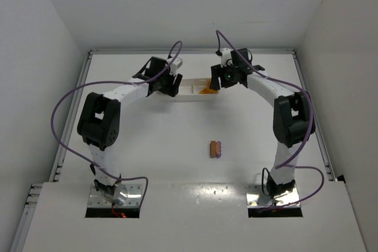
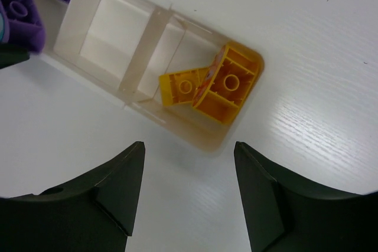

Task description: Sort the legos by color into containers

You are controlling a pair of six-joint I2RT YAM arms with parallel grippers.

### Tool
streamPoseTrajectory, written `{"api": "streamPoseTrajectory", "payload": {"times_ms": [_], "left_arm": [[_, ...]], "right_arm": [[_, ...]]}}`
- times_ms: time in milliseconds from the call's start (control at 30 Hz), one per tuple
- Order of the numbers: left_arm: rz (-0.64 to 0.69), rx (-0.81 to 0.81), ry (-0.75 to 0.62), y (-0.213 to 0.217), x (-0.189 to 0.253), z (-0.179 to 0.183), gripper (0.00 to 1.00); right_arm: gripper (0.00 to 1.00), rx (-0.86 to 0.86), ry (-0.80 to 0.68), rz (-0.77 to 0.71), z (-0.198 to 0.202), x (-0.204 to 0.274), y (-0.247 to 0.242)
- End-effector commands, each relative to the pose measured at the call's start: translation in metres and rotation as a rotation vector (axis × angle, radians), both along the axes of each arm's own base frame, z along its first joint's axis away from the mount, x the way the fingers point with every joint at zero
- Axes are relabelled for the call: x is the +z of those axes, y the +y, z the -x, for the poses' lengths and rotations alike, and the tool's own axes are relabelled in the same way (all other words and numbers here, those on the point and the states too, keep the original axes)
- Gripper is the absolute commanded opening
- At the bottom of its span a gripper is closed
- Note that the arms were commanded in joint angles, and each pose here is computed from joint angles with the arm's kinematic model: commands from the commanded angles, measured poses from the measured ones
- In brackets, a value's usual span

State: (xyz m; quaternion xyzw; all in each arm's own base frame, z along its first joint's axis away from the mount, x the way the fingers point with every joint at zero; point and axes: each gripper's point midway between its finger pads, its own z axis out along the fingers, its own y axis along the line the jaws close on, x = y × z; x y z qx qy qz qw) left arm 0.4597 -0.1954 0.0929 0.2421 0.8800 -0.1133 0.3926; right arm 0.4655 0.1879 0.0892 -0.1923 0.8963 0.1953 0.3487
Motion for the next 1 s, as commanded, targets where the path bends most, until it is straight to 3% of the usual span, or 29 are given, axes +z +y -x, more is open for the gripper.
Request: {"api": "streamPoseTrajectory", "payload": {"times_ms": [0, 300, 367, 400, 533, 600, 733, 767, 900, 967], "left_arm": [[0.023, 0.086, -0.041, 0.01, 0.017, -0.022, 0.44], [0.0, 0.185, -0.06, 0.029, 0.016, -0.039, 0.47], [-0.016, 0.205, -0.066, 0.033, 0.016, -0.041, 0.62], [-0.022, 0.213, -0.069, 0.035, 0.016, -0.041, 0.74], [-0.001, 0.203, -0.075, 0.036, 0.024, -0.039, 0.79], [0.045, 0.163, -0.078, 0.033, 0.037, -0.03, 0.8], [0.153, -0.065, -0.11, 0.004, 0.071, 0.004, 0.82], [0.215, -0.19, -0.109, -0.013, 0.082, 0.021, 0.82], [0.166, -0.606, -0.078, -0.052, 0.081, 0.101, 0.82], [0.154, -0.738, -0.021, -0.06, 0.076, 0.144, 0.82]], "right_arm": [[0.63, 0.036, -0.064, -0.054, 0.006, 0.032, 0.009], [0.63, 0.048, -0.073, -0.056, 0.013, 0.037, 0.008], [0.63, 0.048, -0.073, -0.056, 0.013, 0.037, 0.008], [0.63, 0.048, -0.073, -0.056, 0.013, 0.037, 0.008], [0.64, 0.042, -0.075, -0.05, 0.014, 0.04, 0.007], [0.7, 0.042, -0.085, -0.053, 0.016, 0.049, 0.006], [0.76, 0.071, -0.113, -0.046, 0.03, 0.063, -0.004], [0.76, 0.097, -0.119, -0.033, 0.037, 0.065, -0.006], [0.76, 0.154, -0.067, -0.024, 0.073, 0.067, -0.03], [0.76, 0.226, -0.045, -0.004, 0.094, 0.06, -0.035]]}}
